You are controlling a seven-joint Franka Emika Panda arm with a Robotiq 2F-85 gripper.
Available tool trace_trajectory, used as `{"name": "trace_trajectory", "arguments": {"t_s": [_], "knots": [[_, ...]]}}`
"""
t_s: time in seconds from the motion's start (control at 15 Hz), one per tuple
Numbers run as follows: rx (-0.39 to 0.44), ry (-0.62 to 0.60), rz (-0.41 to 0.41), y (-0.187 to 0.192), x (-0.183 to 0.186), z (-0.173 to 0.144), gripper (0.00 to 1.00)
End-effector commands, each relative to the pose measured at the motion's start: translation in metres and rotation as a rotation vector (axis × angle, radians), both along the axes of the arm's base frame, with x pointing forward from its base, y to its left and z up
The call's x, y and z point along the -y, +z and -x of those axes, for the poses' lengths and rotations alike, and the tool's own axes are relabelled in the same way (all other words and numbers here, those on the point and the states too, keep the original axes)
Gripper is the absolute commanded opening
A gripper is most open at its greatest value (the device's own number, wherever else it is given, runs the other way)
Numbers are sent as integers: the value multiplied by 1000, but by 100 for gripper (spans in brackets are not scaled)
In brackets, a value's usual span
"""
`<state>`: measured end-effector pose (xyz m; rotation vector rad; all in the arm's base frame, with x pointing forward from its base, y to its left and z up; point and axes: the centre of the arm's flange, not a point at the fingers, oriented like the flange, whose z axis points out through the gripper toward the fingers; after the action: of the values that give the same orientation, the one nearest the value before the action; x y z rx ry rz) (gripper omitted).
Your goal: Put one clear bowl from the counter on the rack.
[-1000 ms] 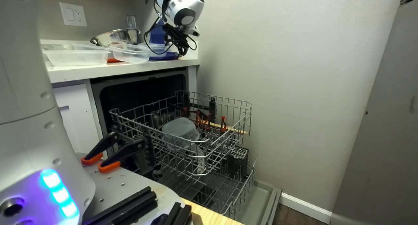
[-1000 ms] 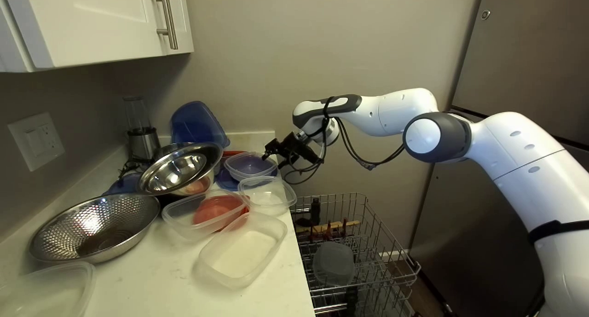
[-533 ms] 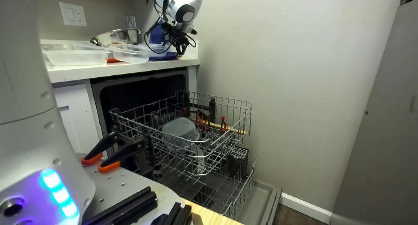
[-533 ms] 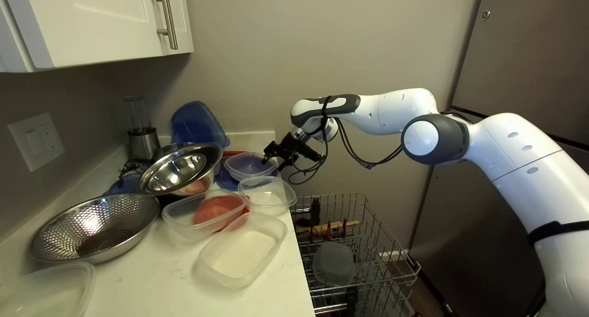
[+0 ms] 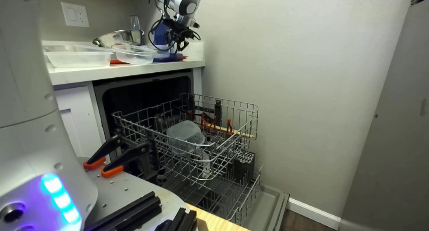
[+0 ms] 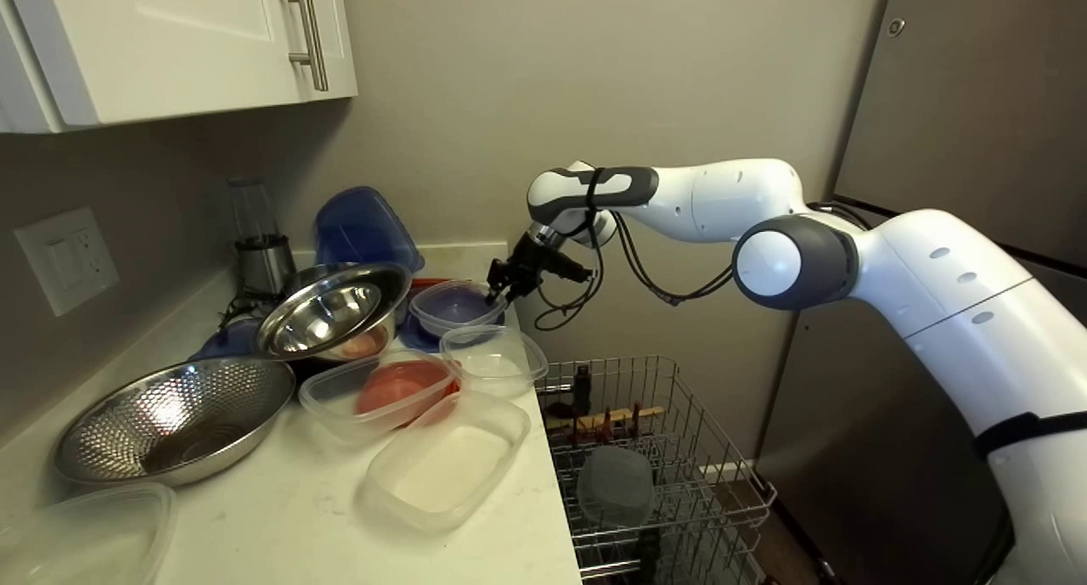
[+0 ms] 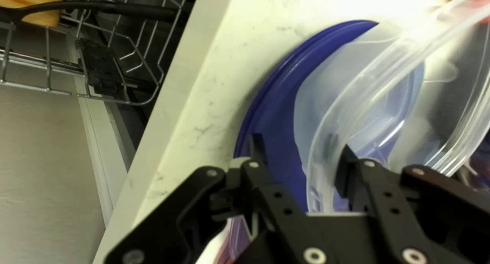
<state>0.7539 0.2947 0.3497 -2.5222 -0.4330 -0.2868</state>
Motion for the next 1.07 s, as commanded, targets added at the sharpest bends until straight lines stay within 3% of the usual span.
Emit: {"name": "trace_trajectory", "arguments": {"t_s": [0.0, 0.13, 0.27, 0.67, 1.0], "knots": [[-3, -5, 52, 14, 0, -5, 15], [5, -6, 60, 15, 1, -6, 2], [8, -6, 65, 16, 2, -7, 0], [-45, 52, 52, 39, 6, -3, 2], [-10, 53, 147, 111, 4, 18, 2]]}}
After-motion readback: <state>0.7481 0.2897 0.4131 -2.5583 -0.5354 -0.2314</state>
